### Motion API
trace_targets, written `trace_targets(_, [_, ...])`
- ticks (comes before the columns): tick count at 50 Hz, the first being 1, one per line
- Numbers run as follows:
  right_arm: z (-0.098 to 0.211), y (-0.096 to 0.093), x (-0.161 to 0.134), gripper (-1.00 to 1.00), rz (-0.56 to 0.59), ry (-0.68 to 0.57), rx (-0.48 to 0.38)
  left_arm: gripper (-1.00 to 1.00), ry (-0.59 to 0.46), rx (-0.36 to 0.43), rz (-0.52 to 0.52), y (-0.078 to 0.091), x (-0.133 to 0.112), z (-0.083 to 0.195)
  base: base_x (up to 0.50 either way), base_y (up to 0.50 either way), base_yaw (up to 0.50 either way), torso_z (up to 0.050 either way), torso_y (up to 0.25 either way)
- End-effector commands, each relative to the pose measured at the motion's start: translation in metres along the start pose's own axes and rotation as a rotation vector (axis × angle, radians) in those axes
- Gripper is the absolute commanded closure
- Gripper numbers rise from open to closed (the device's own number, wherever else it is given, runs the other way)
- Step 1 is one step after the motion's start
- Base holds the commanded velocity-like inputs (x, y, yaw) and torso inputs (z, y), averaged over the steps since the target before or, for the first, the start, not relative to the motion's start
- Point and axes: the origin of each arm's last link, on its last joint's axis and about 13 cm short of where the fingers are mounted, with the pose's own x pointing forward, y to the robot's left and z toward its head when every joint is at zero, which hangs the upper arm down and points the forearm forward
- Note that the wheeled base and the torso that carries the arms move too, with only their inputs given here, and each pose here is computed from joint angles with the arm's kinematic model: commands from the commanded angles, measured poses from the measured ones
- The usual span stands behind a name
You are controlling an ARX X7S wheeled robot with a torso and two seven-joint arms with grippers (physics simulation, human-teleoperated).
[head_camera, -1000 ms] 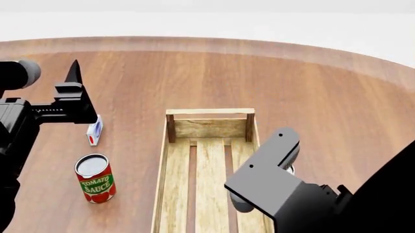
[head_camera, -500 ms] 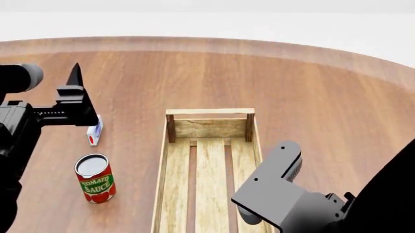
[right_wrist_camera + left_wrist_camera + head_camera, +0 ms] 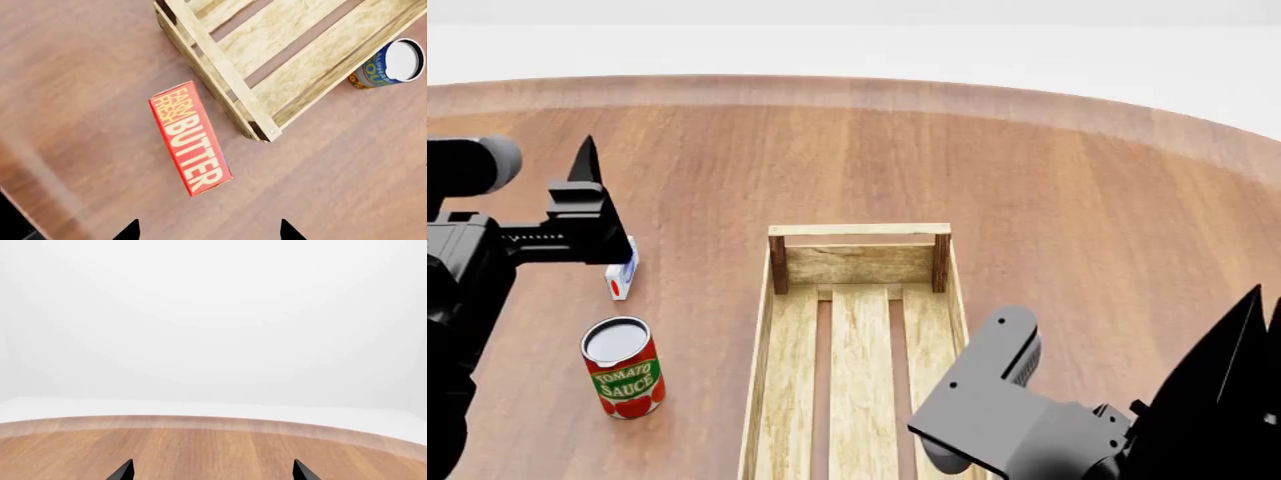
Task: Pick up the butter and put it in the tray.
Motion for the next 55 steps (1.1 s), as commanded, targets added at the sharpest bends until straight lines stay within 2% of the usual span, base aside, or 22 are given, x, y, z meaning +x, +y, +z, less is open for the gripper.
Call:
trace_targets(1, [0.002, -0.008, 0.01, -1.0, -0.001, -0.007, -0.013, -1.0, 0.005, 0.001, 0.0, 0.0, 0.0, -0.002, 0.0, 0.0, 0.0, 0.0, 0.0])
trace_targets(22, [0.001, -0.022, 0.051, -1.0, 0.08, -0.034, -0.017, -1.0, 0.005, 0.0, 0.0, 0.001, 0.001, -0.004, 0.0, 0.0, 0.0, 0.0, 0.0])
trace_targets(55, [0.003, -0.028, 0.086, -1.0, 0.155, -0.03, -0.038, -1.0, 0.012, -0.004, 0.001, 0.001, 0.002, -0.008, 0.0, 0.0, 0.0, 0.0, 0.0])
